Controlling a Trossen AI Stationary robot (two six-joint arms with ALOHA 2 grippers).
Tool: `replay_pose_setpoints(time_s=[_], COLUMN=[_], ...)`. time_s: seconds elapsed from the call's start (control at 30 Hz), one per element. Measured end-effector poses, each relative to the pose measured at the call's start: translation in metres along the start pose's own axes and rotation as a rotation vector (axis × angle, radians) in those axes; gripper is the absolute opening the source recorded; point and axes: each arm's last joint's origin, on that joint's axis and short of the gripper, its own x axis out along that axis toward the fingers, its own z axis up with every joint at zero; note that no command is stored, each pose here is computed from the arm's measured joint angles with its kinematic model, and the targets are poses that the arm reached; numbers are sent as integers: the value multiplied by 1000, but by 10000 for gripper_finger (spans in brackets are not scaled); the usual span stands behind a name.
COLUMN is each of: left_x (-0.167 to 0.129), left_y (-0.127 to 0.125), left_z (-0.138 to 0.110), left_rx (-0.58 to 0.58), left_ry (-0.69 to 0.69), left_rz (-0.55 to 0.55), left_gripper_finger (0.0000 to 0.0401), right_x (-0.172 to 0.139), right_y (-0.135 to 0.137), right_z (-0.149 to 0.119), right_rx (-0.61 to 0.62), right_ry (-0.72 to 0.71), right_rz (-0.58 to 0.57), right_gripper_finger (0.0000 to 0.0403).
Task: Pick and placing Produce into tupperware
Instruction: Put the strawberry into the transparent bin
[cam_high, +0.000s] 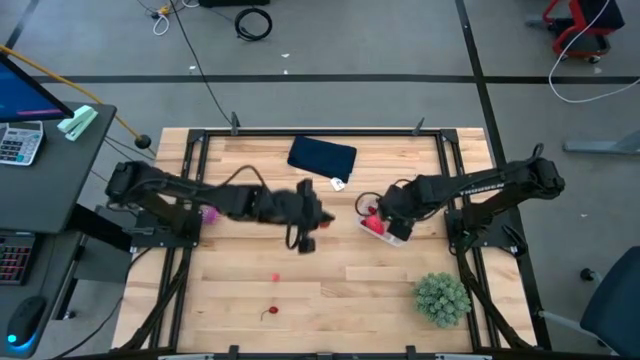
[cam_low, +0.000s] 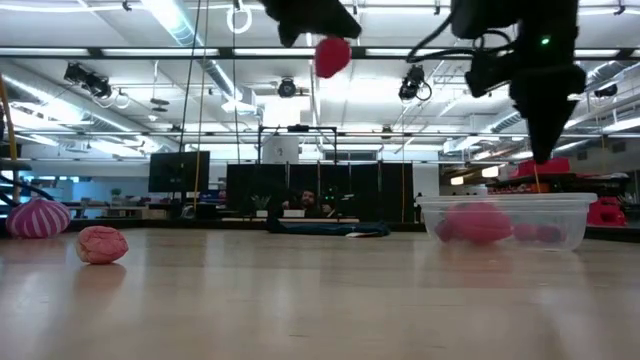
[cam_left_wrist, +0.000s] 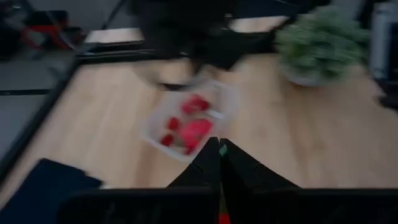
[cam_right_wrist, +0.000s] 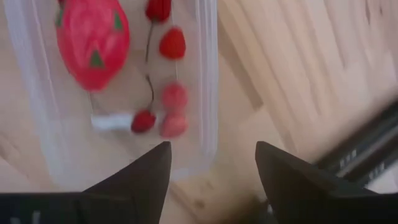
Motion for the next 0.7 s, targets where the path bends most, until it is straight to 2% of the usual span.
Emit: replay_pose_setpoints(time_s=[0.13, 0.27, 0.33, 0.5, 0.7], left_x=[27, 67, 87, 132, 178], left_y=[28, 40, 45, 61, 77], left_z=[-3, -6, -14, -44, -60], left_rx=[-52, -72, -77, -137, -151], left_ry=[-55, -239, -296, -316, -302], left_rz=[32, -132, -154, -115, -76], left_gripper_finger=[5, 9, 6, 10, 5], right_x=[-5, -10, -12, -18, -23], right_y=[12, 24, 29, 39, 49], right_z=[-13, -25, -32, -53, -70], right_rx=[13, 32, 54, 109, 155], right_ry=[-24, -92, -122, -146, -231], right_rz=[-29, -53, -66, -89, -80], right_gripper_finger=[242, 242, 242, 242, 242])
